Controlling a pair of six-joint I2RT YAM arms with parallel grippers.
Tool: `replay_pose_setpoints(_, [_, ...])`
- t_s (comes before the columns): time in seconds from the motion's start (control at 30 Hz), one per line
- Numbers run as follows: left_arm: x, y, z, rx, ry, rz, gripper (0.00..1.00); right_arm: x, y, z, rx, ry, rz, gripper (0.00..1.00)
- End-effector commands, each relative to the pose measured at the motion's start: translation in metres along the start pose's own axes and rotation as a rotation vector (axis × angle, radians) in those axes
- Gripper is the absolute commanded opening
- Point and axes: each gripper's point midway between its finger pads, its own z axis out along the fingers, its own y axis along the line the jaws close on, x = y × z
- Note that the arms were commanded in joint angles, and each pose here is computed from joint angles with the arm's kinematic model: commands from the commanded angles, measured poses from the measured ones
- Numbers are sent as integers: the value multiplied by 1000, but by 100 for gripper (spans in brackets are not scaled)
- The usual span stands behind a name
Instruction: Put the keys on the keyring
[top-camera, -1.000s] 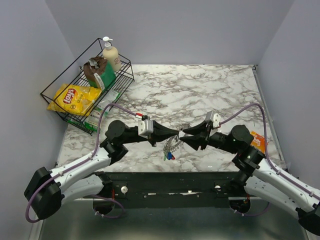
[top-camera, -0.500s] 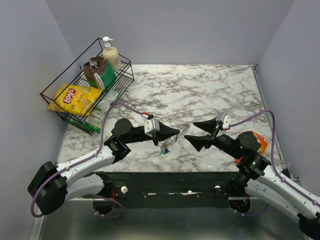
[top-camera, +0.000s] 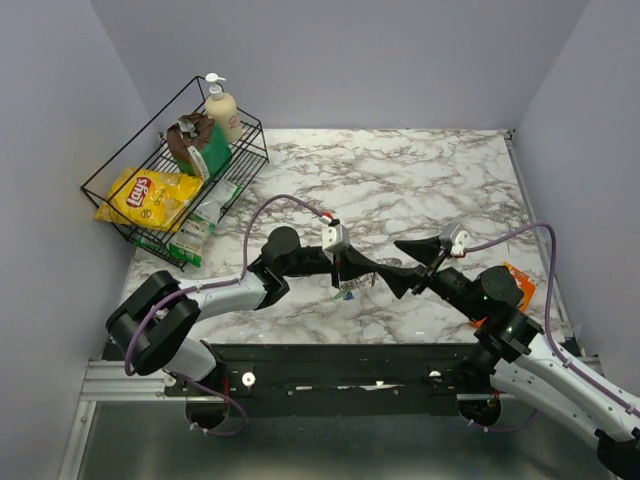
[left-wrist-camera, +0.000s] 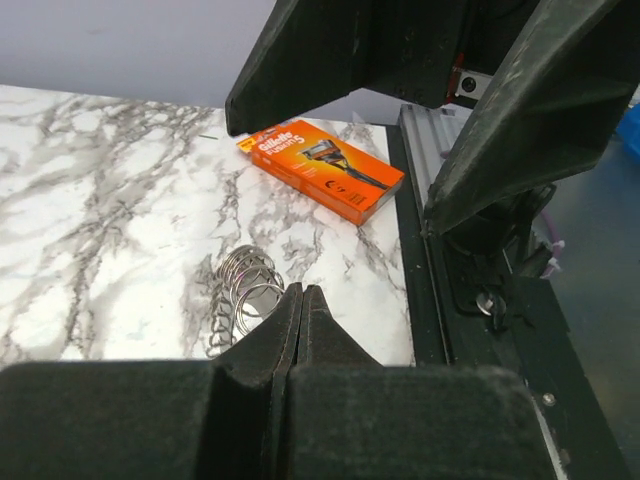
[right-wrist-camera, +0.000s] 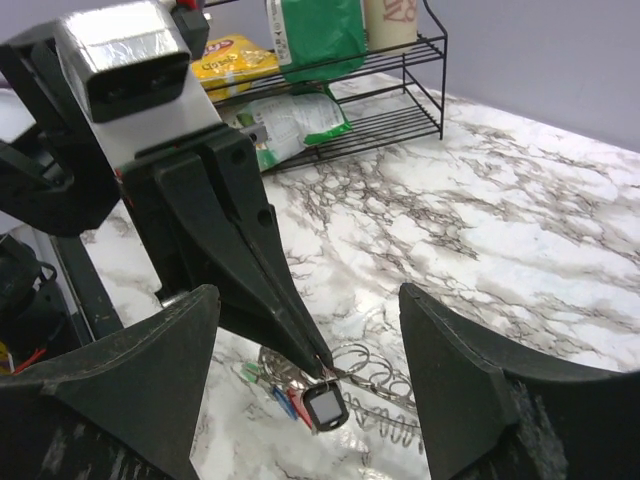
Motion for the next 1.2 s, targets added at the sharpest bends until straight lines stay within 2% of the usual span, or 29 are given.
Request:
replay_pose_setpoints(0.0, [-24, 0, 11, 25, -99, 35, 0, 3, -13, -1, 72, -8, 16, 81])
replay_pose_setpoints(0.13, [4, 23, 14, -48, -12, 5, 0, 8, -15, 1, 82, 9, 17, 81])
replay_pose_setpoints(0.2, [35, 42, 11, -110, 81, -79, 0, 10, -18, 1, 97, 11, 20, 81])
replay_pose_setpoints(0.33, [66, 58, 2, -173, 109, -183, 0, 14, -19, 1, 102, 18, 27, 81])
replay_pose_setpoints(0.47, [78, 64, -2, -211, 102, -189, 0, 15, -19, -1, 102, 15, 28, 81])
replay_pose_setpoints(0.83, [106, 105, -24, -401, 241, -191, 0, 18, -19, -2, 103, 24, 36, 81])
replay_pose_setpoints(0.87, [117, 104, -28, -414, 299, -217, 4, 19, -19, -2, 104, 27, 37, 81])
replay_pose_setpoints(0.9, [119, 111, -32, -454, 321, -218, 15, 19, -19, -2, 104, 25, 38, 81])
replay_pose_setpoints(0.97, [125, 115, -35, -483, 386, -230, 26, 20, -19, -1, 105, 32, 42, 82])
replay_pose_setpoints(1.0, [124, 119, -38, -507, 398, -228, 37, 21, -19, 0, 105, 35, 43, 84])
replay_pose_setpoints(1.1, [119, 129, -49, -602, 417, -215, 55, 22, -19, 2, 102, 44, 45, 88])
replay_pose_setpoints(1.17, [118, 135, -61, -671, 426, -198, 59, 20, -17, 2, 95, 41, 45, 91])
